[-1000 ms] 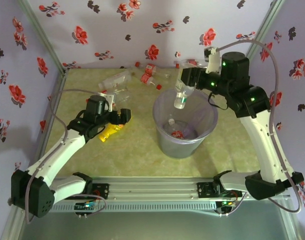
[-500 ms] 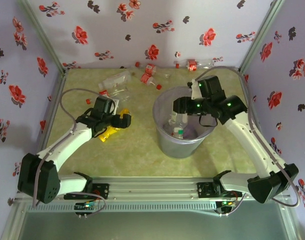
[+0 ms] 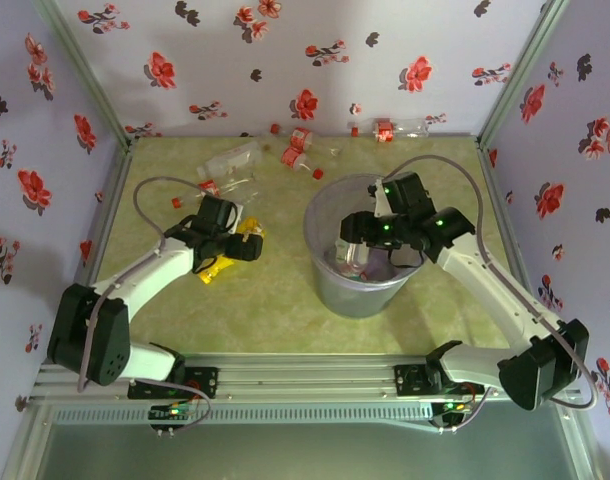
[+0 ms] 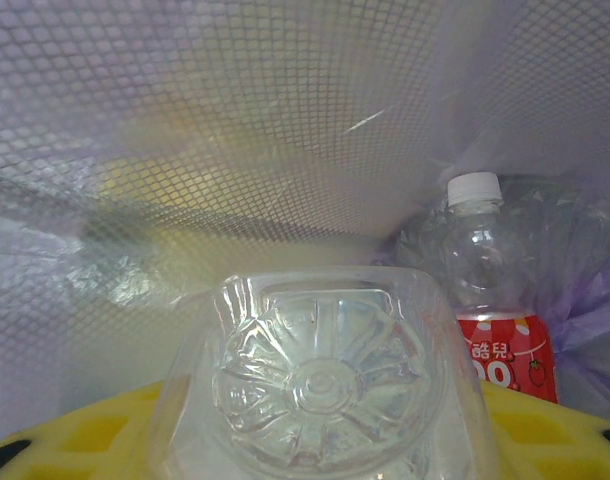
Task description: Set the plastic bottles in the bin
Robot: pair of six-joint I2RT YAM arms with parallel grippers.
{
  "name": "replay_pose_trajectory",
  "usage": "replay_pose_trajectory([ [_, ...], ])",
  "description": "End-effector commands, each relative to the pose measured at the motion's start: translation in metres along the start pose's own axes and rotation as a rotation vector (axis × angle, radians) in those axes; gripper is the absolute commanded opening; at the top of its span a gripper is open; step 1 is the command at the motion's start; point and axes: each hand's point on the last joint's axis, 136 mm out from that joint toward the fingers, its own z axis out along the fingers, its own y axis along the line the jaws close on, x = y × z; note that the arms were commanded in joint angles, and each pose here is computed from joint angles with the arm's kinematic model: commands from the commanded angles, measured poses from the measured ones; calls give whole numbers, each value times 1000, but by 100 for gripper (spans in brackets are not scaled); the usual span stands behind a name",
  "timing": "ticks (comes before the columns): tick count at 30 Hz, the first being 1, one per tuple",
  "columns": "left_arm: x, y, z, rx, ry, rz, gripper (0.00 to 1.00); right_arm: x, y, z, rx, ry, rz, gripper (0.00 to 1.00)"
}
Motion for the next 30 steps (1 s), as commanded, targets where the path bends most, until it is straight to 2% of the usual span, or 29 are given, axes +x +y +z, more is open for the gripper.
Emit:
replay_pose_trajectory([
  [1, 3, 7, 6, -32, 15, 15, 100, 7, -6, 12, 25, 28, 10, 42],
  [4, 8, 8, 11, -35, 38, 18, 100, 10, -13, 20, 51, 47, 8, 47],
  [7, 12, 9, 15, -39, 58, 21, 100, 11, -16, 23, 62, 52, 5, 56],
  [16, 20, 11, 26, -52, 97, 20, 100, 3, -11, 15, 73, 34, -39, 76],
  [21, 25, 11, 26, -55, 119, 11, 100, -7, -8, 1, 91, 7, -76, 77],
  [26, 24, 12, 11, -54, 109, 1, 100, -24, -4, -18, 101, -50, -99, 77],
  [30, 35, 15, 1, -68, 143, -10, 100, -35, -3, -30, 100, -91, -107, 78],
])
